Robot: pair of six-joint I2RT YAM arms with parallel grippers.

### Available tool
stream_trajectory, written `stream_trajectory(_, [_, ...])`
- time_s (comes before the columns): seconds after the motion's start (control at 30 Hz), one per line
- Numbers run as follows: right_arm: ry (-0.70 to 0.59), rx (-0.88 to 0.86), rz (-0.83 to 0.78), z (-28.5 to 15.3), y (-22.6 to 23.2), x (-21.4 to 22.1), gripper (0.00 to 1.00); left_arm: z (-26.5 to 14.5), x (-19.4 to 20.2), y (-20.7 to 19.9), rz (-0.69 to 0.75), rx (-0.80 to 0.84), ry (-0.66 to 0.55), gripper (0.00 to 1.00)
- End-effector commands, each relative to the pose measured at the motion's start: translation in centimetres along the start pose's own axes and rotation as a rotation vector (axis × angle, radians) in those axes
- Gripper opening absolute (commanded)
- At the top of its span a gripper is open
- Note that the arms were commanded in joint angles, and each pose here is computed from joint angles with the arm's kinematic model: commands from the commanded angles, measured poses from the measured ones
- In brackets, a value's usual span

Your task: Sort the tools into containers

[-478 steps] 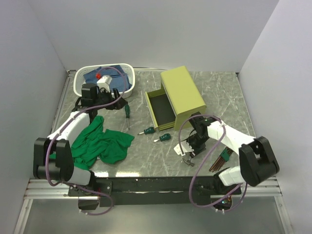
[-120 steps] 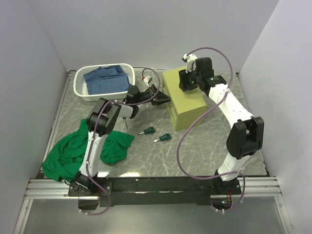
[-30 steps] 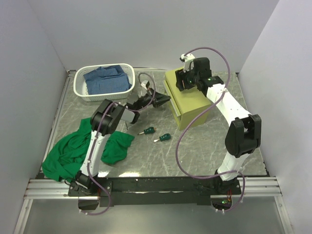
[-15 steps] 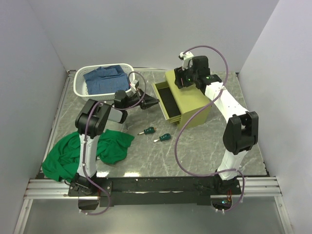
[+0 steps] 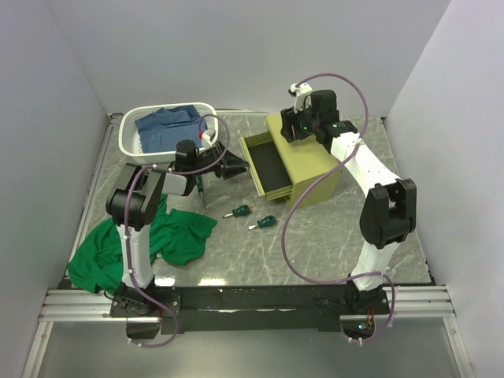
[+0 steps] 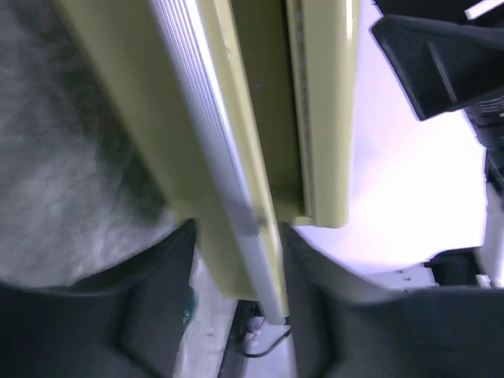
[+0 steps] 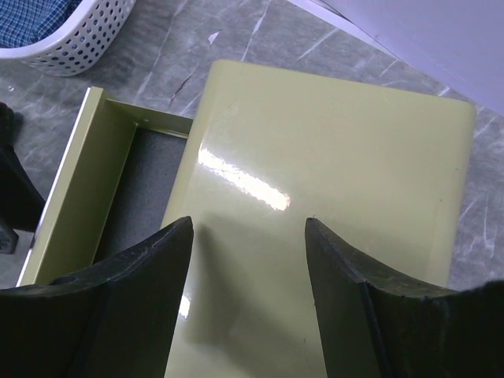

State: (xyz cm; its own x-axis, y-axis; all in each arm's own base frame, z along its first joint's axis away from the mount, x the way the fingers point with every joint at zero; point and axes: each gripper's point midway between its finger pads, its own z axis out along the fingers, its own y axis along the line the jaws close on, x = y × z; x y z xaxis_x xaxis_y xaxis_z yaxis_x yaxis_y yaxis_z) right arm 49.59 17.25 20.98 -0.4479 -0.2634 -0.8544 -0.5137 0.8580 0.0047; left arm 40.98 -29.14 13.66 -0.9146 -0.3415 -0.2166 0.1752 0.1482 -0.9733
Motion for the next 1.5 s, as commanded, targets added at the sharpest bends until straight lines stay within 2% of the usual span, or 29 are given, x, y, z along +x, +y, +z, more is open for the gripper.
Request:
stream_trajectory(0.0, [0.344, -0.011, 0.114, 0.6, 0.2, 11.0, 0.68, -1.6, -1.1, -1.2, 0.146, -0.043, -0.001, 0.64])
stream_trajectory(0.13, [0.319, -0.015, 0.111, 0.5, 0.3, 10.2, 0.68, -3.4, -1.0, -2.7, 0.223, -0.088, 0.02, 0.77])
stream_trajectory(0.17, [0.319, -0.016, 0.111, 0.4, 0.4, 10.2, 0.68, -4.0, -1.0, -3.3, 0.269, -0.104, 0.026, 0.77])
stream_trajectory(0.23, [0.313, -0.017, 0.109, 0.4, 0.4, 10.1, 0.68, -5.4, -0.9, -2.2, 0.21, -0.214, 0.051, 0.76])
stream_trajectory(0.27, [0.313, -0.019, 0.109, 0.4, 0.4, 10.1, 0.68, -6.0, -1.1, -1.9, 0.267, -0.259, 0.051, 0.75])
stream_trajectory(0.3, [0.308, -0.018, 0.112, 0.3, 0.3, 9.9, 0.69, -7.2, -1.5, -0.5, 0.222, -0.384, 0.035, 0.74])
stream_trajectory(0.33, [0.308, -0.019, 0.115, 0.3, 0.4, 9.9, 0.69, -8.0, -2.0, -0.2, 0.287, -0.444, 0.022, 0.73])
stream_trajectory(0.43, [0.3, -0.026, 0.127, 0.4, 0.5, 9.5, 0.69, -11.1, -3.6, 2.5, 0.326, -0.721, -0.059, 0.69])
stream_trajectory(0.53, [0.29, -0.033, 0.136, 0.8, 0.6, 9.0, 0.69, -13.4, -5.3, 4.3, 0.37, -0.896, -0.12, 0.67])
stream_trajectory(0.6, [0.288, -0.034, 0.137, 1.0, 0.5, 8.9, 0.69, -13.7, -6.0, 4.7, 0.399, -0.94, -0.13, 0.64])
stream_trajectory(0.87, [0.275, -0.034, 0.137, 1.1, 0.5, 8.3, 0.7, -15.2, -6.8, 9.0, 0.399, -1.114, -0.122, 0.66])
stream_trajectory(1.03, [0.272, -0.035, 0.137, 0.9, 0.6, 8.4, 0.71, -15.0, -6.6, 11.8, 0.384, -1.169, -0.084, 0.67])
stream_trajectory(1.17, [0.267, -0.035, 0.137, 0.7, 0.5, 8.2, 0.71, -14.3, -6.9, 13.0, 0.388, -1.182, -0.064, 0.63])
stream_trajectory(1.23, [0.264, -0.035, 0.136, 0.7, 0.5, 8.1, 0.71, -13.9, -6.6, 13.8, 0.392, -1.181, -0.035, 0.57])
stream_trajectory(1.27, [0.263, -0.036, 0.135, 0.7, 0.6, 8.0, 0.71, -13.6, -6.6, 13.9, 0.398, -1.175, -0.027, 0.43])
stream_trajectory(1.33, [0.261, -0.033, 0.134, 0.6, 0.5, 8.0, 0.71, -13.1, -6.3, 13.9, 0.409, -1.156, -0.004, 0.23])
stream_trajectory(1.37, [0.262, -0.031, 0.133, 0.6, 0.5, 8.0, 0.71, -13.0, -6.2, 13.7, 0.413, -1.144, 0.002, 0.05])
stream_trajectory(1.4, [0.26, -0.029, 0.134, 0.5, 0.4, 7.9, 0.71, -13.0, -6.1, 13.2, 0.414, -1.134, 0.004, 0.01])
stream_trajectory(1.47, [0.258, -0.026, 0.135, 0.4, 0.2, 7.9, 0.71, -12.9, -5.4, 11.2, 0.424, -1.083, 0.01, 0.01])
